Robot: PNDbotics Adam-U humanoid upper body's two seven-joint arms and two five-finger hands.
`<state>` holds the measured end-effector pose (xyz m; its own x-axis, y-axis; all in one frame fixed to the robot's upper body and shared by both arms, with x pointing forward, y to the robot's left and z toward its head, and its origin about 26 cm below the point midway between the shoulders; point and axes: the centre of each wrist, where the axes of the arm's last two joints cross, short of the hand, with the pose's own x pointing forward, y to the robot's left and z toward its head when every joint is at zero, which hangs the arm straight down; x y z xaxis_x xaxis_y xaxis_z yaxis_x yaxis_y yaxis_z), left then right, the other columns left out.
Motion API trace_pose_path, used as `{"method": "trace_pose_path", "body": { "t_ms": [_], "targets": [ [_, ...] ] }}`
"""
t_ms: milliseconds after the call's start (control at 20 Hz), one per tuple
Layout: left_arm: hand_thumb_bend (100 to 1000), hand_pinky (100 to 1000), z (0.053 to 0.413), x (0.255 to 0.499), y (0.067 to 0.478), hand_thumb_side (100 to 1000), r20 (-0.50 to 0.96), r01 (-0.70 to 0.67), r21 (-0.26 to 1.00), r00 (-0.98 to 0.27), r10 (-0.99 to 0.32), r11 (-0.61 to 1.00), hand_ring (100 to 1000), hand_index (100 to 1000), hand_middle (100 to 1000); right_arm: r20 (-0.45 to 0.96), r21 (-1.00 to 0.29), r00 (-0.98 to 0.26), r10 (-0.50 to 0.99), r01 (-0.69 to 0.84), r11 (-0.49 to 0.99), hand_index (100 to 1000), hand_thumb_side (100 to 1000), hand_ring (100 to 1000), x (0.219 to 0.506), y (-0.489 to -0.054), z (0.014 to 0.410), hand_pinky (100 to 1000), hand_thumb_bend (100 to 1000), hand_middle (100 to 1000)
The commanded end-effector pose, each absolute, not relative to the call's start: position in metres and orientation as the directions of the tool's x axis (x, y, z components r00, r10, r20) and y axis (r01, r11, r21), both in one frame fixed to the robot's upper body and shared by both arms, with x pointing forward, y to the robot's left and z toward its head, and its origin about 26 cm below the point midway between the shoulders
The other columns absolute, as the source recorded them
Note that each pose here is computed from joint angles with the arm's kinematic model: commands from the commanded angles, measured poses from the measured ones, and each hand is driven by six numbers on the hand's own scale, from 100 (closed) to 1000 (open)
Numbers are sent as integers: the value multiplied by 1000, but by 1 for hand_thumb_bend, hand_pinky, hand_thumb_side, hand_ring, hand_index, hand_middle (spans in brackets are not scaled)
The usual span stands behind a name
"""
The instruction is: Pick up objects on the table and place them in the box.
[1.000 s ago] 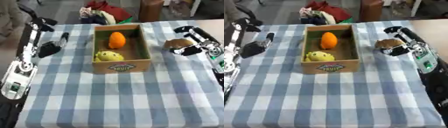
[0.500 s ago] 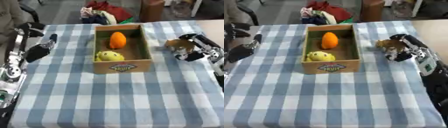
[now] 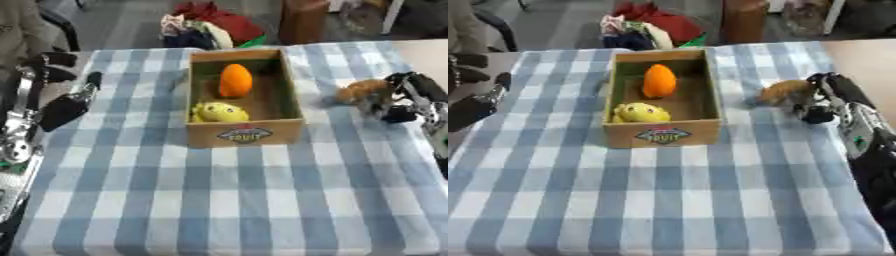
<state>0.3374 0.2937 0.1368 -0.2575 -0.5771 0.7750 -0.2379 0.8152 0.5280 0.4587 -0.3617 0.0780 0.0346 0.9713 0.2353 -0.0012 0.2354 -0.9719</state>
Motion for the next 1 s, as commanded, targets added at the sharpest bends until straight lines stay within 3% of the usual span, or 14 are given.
{"method": "trace_pose_path", "body": {
  "t_ms": [50,300,1000],
  "targets": [
    [367,762,144,338,298,229,765,-256,528,-270,-584,810,623,710,633,217,-974,48,975,78,213,514,100,471,462,-372,96,478,149,337],
    [365,762,142,337,298,229,770,-252,525,-267,-579,813,622,710,633,244,-964,34,969,114,239,401,100,382,462,-366,95,403,100,222],
    [361,763,140,338,298,231,776,-245,521,-264,-573,818,622,710,633,319,-926,-73,945,189,327,356,100,353,468,-352,119,360,100,168]
  ]
}}
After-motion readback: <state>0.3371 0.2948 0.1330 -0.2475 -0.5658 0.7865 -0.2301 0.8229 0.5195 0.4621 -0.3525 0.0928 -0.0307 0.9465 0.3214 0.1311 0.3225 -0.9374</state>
